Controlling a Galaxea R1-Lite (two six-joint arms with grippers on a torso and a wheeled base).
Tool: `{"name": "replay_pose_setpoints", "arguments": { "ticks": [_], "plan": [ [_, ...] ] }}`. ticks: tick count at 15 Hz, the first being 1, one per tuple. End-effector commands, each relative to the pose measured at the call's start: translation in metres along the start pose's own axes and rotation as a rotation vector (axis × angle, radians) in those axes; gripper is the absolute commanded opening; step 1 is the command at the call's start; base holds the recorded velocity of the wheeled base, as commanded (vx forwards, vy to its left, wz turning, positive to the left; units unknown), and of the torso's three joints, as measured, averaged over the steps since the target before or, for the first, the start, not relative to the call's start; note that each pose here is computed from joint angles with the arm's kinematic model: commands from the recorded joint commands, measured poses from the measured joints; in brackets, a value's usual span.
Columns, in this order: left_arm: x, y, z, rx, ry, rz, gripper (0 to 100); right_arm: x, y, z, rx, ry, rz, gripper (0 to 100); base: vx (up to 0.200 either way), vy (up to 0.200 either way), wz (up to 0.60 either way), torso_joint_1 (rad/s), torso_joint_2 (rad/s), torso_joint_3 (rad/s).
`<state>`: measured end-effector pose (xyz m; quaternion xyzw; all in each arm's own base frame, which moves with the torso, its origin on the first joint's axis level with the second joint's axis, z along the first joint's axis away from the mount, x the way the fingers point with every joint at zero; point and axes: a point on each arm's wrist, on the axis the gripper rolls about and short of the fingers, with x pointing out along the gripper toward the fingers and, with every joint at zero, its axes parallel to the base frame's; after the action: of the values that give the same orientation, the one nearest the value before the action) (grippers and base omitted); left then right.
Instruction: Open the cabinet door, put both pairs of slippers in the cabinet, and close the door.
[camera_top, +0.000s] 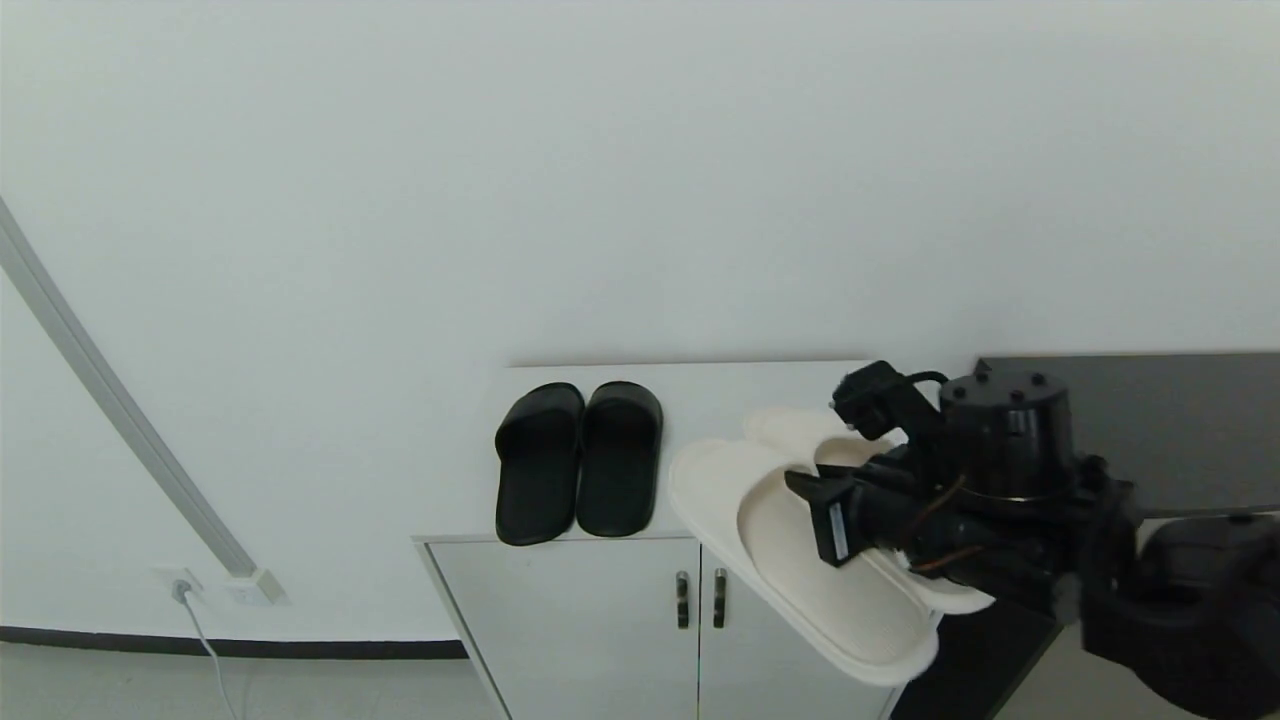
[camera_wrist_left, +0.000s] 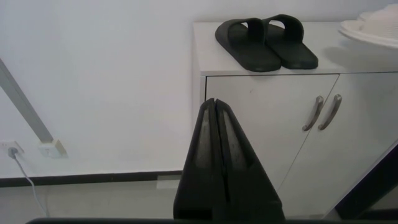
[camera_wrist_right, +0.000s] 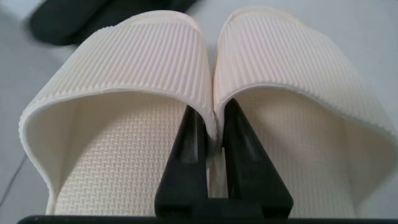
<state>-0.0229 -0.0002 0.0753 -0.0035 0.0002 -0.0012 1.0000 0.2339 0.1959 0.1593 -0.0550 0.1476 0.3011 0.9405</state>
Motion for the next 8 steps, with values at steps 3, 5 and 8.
{"name": "replay_pose_setpoints", "arguments": {
  "ticks": [3,5,8],
  "plan": [
    [0.0,0.0,0.0,0.001,0.001,0.001,0,-0.084,0.003,-0.015,-0.028,-0.044,0.27,0,0.0,0.0,0.0,0.0,0.0,0.0],
    [0.0,0.0,0.0,0.001,0.001,0.001,0,-0.091,0.003,-0.023,-0.033,-0.029,0.304,0,0.0,0.0,0.0,0.0,0.0,0.0],
    [0.0,0.0,0.0,0.001,0.001,0.001,0,-0.094,0.013,-0.031,-0.044,0.002,0.355,0,0.0,0.0,0.0,0.0,0.0,0.0]
  ]
}}
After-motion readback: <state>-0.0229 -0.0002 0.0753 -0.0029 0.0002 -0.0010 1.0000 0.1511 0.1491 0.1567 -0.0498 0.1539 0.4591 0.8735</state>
